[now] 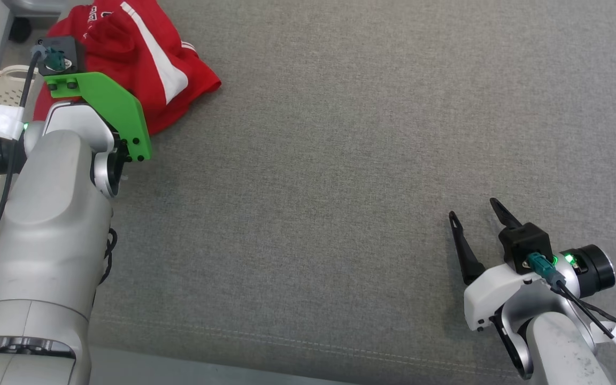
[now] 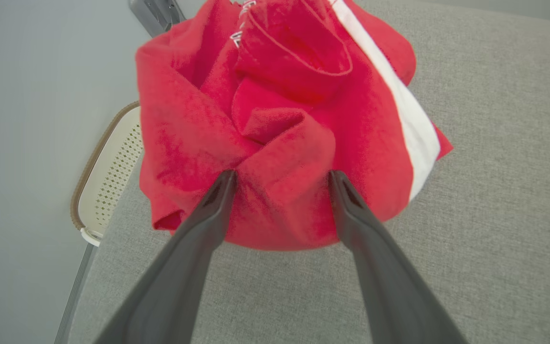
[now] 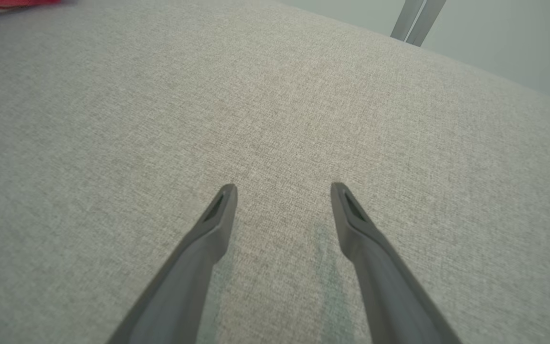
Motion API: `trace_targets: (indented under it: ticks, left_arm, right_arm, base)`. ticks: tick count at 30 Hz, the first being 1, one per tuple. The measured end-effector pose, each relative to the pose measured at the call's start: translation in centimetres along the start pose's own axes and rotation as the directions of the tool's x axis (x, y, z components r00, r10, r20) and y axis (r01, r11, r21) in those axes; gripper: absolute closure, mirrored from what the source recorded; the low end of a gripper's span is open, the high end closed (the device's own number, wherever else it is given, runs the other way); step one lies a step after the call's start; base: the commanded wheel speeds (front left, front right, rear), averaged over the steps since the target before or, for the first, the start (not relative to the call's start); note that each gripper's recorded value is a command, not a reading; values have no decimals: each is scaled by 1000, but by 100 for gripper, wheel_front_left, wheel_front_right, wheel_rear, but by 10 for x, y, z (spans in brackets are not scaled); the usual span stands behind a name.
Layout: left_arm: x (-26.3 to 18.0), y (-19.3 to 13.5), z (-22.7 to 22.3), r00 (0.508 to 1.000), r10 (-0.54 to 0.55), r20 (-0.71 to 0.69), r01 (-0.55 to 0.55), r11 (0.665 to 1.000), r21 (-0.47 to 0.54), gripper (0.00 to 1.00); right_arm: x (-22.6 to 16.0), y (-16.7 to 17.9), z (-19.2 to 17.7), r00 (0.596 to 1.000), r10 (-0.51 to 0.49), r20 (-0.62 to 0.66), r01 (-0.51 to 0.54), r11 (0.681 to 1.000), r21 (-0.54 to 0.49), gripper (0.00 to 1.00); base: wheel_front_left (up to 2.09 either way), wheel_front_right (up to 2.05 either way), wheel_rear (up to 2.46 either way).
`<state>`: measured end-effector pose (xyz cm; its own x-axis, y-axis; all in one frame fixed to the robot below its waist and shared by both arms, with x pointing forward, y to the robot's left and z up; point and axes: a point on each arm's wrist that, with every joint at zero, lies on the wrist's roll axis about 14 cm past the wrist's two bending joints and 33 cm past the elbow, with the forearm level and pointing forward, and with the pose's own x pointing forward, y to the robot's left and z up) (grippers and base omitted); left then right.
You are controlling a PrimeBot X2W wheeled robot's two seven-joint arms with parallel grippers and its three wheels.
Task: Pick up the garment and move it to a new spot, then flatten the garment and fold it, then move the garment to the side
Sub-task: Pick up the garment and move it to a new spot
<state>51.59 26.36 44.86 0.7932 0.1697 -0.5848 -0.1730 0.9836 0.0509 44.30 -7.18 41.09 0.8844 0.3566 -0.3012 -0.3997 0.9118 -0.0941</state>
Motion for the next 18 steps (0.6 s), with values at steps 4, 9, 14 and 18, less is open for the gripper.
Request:
trace_targets:
  ticks: [4,9,14,18]
  left_arm:
    - [10,-6,-10,999,-3,-52,5,1000,26,100]
    - [13,-13,-7,999,-27,-34,28,999,27,100]
    - [1,-27,27,993,-80,92,79,997,15,100]
    - [-18,-48,69,963,-151,222,148,989,32,100]
  right_arm:
    - [0,-4,-6,1000,-9,-14,9,1000,13,0]
    - [-1,-7,-9,1000,-16,-21,17,1000,23,0]
    - [-4,-4,-5,1000,-11,-13,11,999,35,0]
    - [-10,-2,1,1000,-12,6,12,999,49,0]
  base:
    - [0,0,0]
    - [0,0,0]
    - [0,0,0]
    - [0,0,0]
